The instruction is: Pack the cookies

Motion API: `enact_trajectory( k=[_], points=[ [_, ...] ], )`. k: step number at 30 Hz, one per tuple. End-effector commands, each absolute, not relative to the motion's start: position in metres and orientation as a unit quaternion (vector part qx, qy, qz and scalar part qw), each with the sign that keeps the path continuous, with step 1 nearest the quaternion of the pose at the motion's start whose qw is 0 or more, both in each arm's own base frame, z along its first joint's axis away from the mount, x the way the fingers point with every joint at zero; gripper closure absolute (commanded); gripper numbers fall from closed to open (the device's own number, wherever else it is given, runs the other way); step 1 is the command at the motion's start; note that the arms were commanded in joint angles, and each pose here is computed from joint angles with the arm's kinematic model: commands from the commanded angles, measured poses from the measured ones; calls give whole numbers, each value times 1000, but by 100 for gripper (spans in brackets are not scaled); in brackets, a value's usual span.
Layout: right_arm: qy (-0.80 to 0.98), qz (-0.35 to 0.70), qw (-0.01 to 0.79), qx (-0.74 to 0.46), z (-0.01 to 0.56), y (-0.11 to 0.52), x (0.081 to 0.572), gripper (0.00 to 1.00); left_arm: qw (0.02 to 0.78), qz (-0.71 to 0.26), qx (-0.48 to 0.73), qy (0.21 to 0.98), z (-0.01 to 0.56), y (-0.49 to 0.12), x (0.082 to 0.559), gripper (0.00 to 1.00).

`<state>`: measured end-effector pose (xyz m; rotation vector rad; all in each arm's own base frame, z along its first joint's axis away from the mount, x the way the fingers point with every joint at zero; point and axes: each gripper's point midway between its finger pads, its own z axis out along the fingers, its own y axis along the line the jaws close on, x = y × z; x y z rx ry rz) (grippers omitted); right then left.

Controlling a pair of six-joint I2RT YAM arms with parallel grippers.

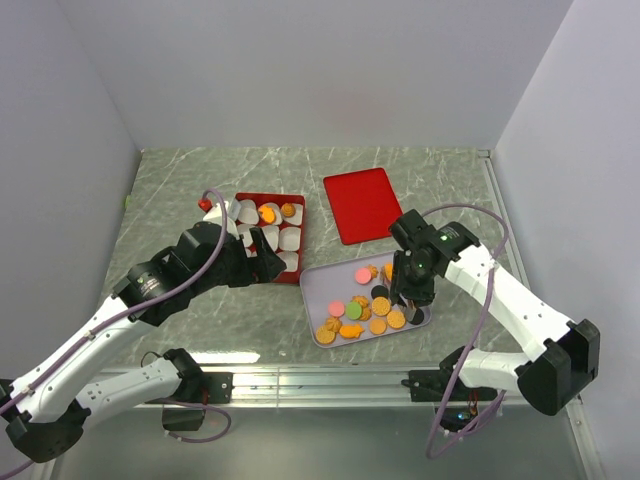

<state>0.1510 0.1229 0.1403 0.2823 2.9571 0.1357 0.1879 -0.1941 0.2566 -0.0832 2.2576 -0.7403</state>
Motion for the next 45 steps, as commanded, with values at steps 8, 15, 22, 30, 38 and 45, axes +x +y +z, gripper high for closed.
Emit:
enact_trajectory(
  k=[8, 15, 22, 30, 38, 45],
  points=[
    [988, 51, 110, 94, 145, 129, 168, 56, 380, -282, -26, 881, 259, -193, 190, 7],
    [989, 39, 111, 95, 149, 127, 171, 59, 382, -278, -23, 881, 261, -193, 192, 7],
    [980, 51, 160, 103, 193, 134, 196, 59, 388, -278, -17, 879, 267, -194, 194, 8],
    [970, 99, 197, 98, 234, 165, 233, 60, 396, -278, -17, 875, 274, -193, 195, 8],
    [954, 193, 225, 33, 275, 231, 276, 60, 413, -269, -33, 870, 286, -180, 194, 7],
    [932, 284, 222, -27, 299, 301, 295, 60, 428, -256, -50, 865, 298, -166, 192, 7]
  ],
)
